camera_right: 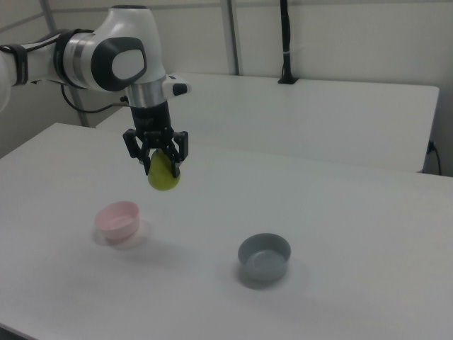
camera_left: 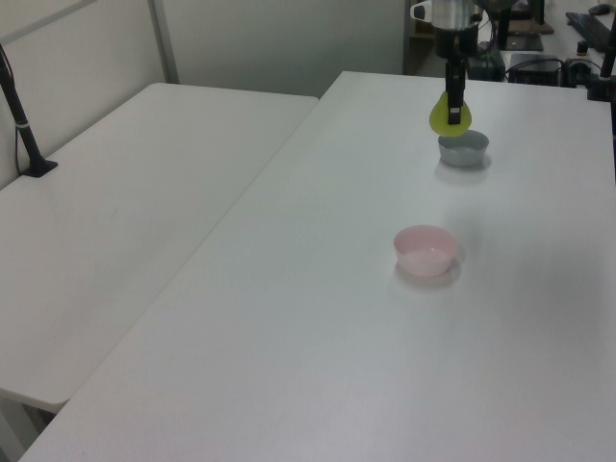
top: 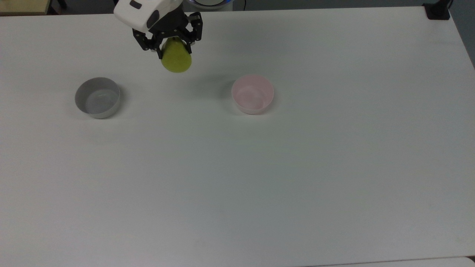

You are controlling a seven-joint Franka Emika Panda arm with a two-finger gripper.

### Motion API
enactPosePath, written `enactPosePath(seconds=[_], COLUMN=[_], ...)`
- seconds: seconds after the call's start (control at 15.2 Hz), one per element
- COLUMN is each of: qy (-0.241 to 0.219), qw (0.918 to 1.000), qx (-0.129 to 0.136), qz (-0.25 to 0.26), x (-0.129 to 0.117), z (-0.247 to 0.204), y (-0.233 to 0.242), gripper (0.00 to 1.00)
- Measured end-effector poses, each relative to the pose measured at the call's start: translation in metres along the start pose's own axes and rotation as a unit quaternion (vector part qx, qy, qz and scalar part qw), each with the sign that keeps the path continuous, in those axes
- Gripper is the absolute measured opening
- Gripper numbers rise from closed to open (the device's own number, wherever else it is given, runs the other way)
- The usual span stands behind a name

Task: Pick up a pear from the bowl
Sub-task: 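Carry the pear beside the pink bowl and lower it to the table, then open the gripper, release the pear, and raise the gripper away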

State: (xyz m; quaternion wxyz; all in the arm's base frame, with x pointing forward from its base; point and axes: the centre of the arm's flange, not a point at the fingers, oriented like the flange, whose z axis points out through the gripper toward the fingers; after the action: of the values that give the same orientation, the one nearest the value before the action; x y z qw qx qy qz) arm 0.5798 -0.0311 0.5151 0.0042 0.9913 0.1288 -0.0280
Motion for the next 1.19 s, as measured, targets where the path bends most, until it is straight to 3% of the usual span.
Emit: enactPosePath(seconds=[0.4,0.92,1.19], qy=[-0.018,-0.062,-0.055], qw=[0.9997,0.9966,0.9968], qx=[-0.008,0.003,-0.001], qz=[-0.014,-0.054,-0.059], x=[0.034,0.036,0.043], z=[0.076,0.138,0.158], y=[0.005,0.002,0.001], gripper=[0.67,0.67,0.67])
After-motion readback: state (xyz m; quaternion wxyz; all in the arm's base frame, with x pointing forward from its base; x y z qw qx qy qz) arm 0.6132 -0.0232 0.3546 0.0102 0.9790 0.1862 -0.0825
